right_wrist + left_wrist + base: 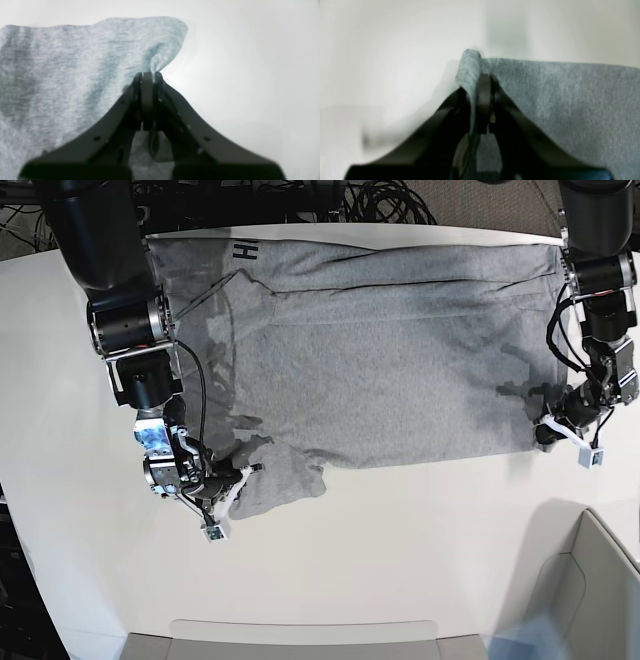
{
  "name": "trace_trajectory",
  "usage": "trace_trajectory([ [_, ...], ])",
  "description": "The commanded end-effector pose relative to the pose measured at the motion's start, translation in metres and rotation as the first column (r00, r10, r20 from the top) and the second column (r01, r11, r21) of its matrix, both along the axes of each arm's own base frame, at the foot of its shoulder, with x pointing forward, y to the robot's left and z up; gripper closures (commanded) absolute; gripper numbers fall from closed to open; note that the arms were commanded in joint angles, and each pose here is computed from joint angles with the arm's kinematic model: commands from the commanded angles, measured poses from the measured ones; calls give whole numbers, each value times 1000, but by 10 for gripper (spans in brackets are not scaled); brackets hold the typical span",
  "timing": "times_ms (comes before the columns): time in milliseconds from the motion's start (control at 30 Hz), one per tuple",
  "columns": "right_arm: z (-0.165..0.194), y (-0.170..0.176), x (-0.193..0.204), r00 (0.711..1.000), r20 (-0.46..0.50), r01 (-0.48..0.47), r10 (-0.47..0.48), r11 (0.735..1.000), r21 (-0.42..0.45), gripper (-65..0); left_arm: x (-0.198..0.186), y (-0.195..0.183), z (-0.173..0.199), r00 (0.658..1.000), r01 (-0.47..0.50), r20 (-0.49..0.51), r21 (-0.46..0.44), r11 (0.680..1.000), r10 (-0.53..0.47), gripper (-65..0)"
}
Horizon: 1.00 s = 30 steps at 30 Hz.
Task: Fold the T-shirt properly
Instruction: 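Close the left gripper on the hem corner while the right holds, then lift the hem with both grippers and fold it toward the shoulder edge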
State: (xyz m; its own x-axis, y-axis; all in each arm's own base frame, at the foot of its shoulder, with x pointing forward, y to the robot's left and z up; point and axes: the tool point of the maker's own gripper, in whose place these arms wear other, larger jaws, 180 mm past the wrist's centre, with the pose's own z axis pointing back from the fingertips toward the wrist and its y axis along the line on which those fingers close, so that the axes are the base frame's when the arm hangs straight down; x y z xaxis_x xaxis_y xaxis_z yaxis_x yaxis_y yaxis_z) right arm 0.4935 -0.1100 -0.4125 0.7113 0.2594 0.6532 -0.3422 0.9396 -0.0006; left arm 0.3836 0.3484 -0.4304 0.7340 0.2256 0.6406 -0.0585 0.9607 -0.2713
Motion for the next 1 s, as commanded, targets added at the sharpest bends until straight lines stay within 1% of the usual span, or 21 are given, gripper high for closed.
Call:
trace_trajectory([
  [0,31,3,23,997,80,-4,3,1000,15,0,5,5,8,1000,22,-16,28,999,-21,0],
  [133,46,16,31,993,118,-26,22,999,27,0,17,1,26,998,64,18,60,996,-65,0],
  [200,54,17,33,993,118,-34,32,999,15,0,17,-4,31,995,98,9,81,992,-99,0],
  [267,69,22,37,989,140,-50,48,999,8,0,20,-6,42,992,118,27,102,988,-121,0],
  [367,89,29,40,983,167,-72,72,997,-8,0,19,4,57,994,87,62,109,990,-94,0],
  [467,97,34,36,981,171,-89,92,996,-23,0,13,11,66,994,75,72,123,990,-85,0],
  [667,95,39,22,976,187,-108,110,994,-21,0,-5,10,59,993,102,44,155,983,-110,0],
  [767,93,31,12,980,161,-108,115,993,-51,0,-10,9,59,992,111,44,168,979,-120,0],
  [900,99,39,-6,972,187,-136,145,989,-58,0,-21,4,57,988,141,36,197,970,-151,0],
  [967,100,30,-15,972,185,-135,148,987,-84,0,-25,2,57,986,155,35,209,966,-165,0],
])
